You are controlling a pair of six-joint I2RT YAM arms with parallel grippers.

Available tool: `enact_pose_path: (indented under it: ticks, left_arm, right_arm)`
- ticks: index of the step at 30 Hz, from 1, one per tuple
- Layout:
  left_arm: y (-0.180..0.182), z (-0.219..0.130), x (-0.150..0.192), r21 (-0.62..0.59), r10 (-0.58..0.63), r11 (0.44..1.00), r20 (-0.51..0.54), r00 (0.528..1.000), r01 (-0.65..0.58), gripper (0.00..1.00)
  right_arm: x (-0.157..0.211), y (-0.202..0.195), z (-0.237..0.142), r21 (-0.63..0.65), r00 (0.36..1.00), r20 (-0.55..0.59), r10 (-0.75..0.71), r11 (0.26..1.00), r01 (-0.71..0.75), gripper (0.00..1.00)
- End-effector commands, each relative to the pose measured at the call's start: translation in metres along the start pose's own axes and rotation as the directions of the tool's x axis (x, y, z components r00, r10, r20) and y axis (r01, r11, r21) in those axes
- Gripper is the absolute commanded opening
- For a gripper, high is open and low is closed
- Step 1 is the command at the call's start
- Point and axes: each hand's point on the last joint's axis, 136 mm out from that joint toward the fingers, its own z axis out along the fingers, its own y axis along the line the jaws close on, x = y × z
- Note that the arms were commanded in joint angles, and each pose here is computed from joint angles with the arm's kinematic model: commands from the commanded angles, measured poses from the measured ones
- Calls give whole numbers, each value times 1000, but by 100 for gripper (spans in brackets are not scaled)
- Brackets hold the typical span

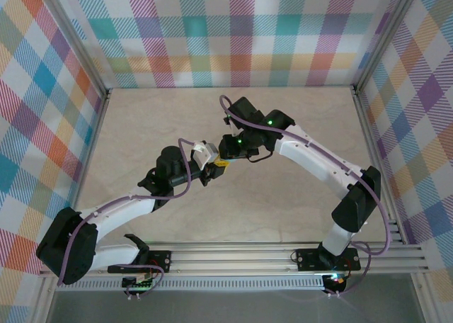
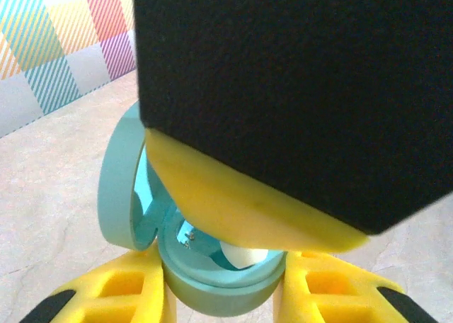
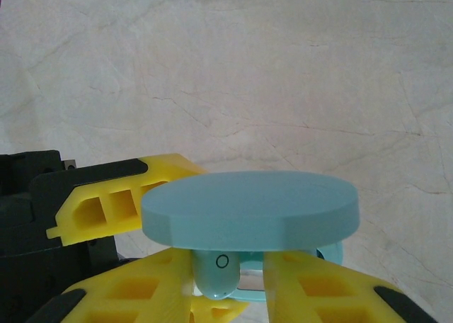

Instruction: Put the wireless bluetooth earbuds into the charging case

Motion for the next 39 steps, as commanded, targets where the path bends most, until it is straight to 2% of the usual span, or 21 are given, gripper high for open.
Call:
enact_pose_path:
  ticks: [1,23,39]
  left_arm:
    - [-9,-3,-11,18,22,1000,39,999,-23,0]
    - [-9,-3,-13,21,24,999,35,999,-25,0]
    - [-10,-7,-14,19,27,999,36,999,-27,0]
  right_arm:
    - [5,5,-3,-16,1000,-12,1,1000,-1,33]
    - [2,8,-18,-37,999,32,8,999,-6,34]
    - [9,17,-5,-96,999,-22,24,995,-26,32]
